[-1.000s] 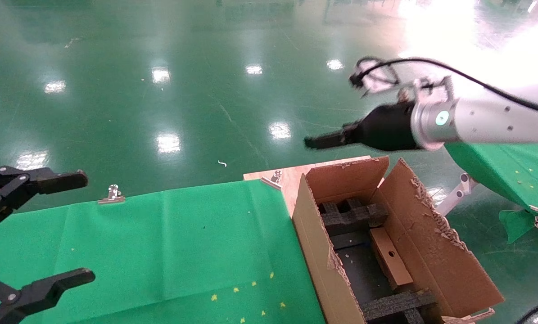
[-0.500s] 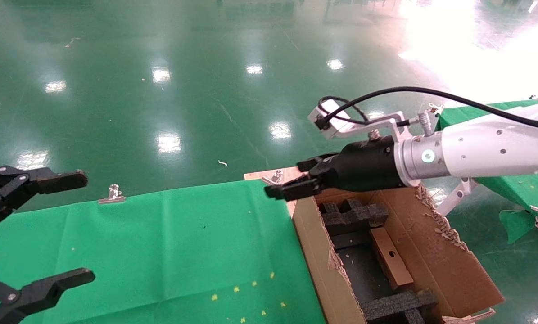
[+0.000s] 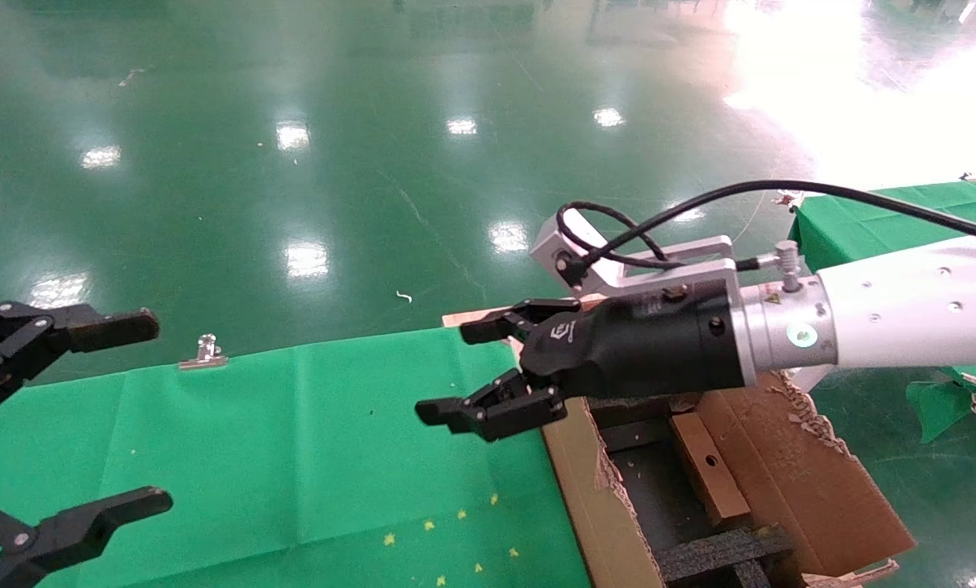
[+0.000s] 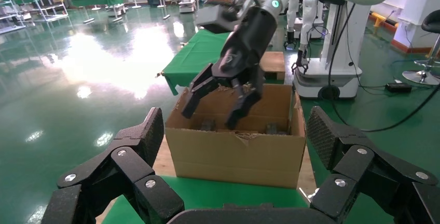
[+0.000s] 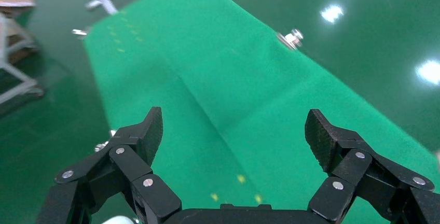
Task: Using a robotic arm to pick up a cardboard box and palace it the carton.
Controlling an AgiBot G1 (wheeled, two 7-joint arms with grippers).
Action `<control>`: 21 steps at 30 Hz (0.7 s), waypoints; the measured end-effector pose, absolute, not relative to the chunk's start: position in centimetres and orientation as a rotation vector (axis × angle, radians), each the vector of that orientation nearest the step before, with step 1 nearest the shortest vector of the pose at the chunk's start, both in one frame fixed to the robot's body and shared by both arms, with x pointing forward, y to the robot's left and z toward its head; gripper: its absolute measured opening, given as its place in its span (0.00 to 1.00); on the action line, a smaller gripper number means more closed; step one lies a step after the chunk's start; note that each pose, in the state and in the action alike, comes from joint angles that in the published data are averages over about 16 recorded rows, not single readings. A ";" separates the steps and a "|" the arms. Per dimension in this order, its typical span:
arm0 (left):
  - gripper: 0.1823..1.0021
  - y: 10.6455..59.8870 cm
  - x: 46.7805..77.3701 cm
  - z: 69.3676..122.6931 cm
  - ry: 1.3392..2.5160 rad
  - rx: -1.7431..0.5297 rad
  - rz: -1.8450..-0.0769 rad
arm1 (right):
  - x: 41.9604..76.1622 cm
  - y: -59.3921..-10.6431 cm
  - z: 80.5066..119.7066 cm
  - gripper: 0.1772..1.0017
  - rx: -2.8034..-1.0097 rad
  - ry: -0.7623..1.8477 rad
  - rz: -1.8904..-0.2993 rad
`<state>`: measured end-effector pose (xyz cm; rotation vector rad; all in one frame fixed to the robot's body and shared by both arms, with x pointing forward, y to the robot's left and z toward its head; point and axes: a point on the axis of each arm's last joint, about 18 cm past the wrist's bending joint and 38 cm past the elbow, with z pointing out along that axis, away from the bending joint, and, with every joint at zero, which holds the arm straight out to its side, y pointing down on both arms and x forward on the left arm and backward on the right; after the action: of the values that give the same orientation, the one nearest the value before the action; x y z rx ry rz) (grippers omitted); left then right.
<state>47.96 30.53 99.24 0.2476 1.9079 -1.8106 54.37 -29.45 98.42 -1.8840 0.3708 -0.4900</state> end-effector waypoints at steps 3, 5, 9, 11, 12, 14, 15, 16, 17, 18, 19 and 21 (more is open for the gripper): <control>1.00 30.5 48.0 99.2 1.908 0.248 -1.811 | 53.4 -29.2 98.5 1.00 -1.857 0.273 -0.479; 1.00 30.5 48.0 99.2 1.908 0.248 -1.811 | 52.7 -29.2 98.5 1.00 -1.835 0.208 -0.477; 1.00 30.5 48.0 99.2 1.908 0.248 -1.811 | 51.3 -29.2 98.7 1.00 -1.782 0.080 -0.481; 1.00 30.5 48.0 99.2 1.908 0.248 -1.811 | 50.6 -29.3 98.8 1.00 -1.750 0.016 -0.488; 1.00 30.5 48.0 99.2 1.908 0.248 -1.811 | 50.3 -29.3 98.8 1.00 -1.734 -0.014 -0.493; 1.00 30.5 48.0 99.2 1.908 0.248 -1.811 | 49.6 -29.5 98.9 1.00 -1.702 -0.070 -0.504; 1.00 30.5 48.0 99.2 1.908 0.248 -1.811 | 49.2 -29.6 99.0 1.00 -1.685 -0.097 -0.510; 1.00 30.5 48.0 99.2 1.908 0.248 -1.811 | 48.9 -29.7 99.0 1.00 -1.669 -0.122 -0.515; 1.00 30.5 48.0 99.2 1.908 0.247 -1.811 | 48.6 -29.8 99.1 1.00 -1.653 -0.145 -0.521; 1.00 30.5 48.0 99.2 1.908 0.247 -1.811 | 48.3 -29.9 99.1 1.00 -1.638 -0.165 -0.527; 1.00 30.5 48.0 99.2 1.908 0.247 -1.811 | 48.2 -29.9 99.1 1.00 -1.629 -0.178 -0.531; 1.00 30.5 48.0 99.2 1.908 0.247 -1.811 | 47.8 -30.1 99.2 1.00 -1.612 -0.202 -0.539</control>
<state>47.96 30.53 99.24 0.2474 1.9078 -1.8107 47.83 -30.08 99.18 -1.6117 -0.2023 -0.5388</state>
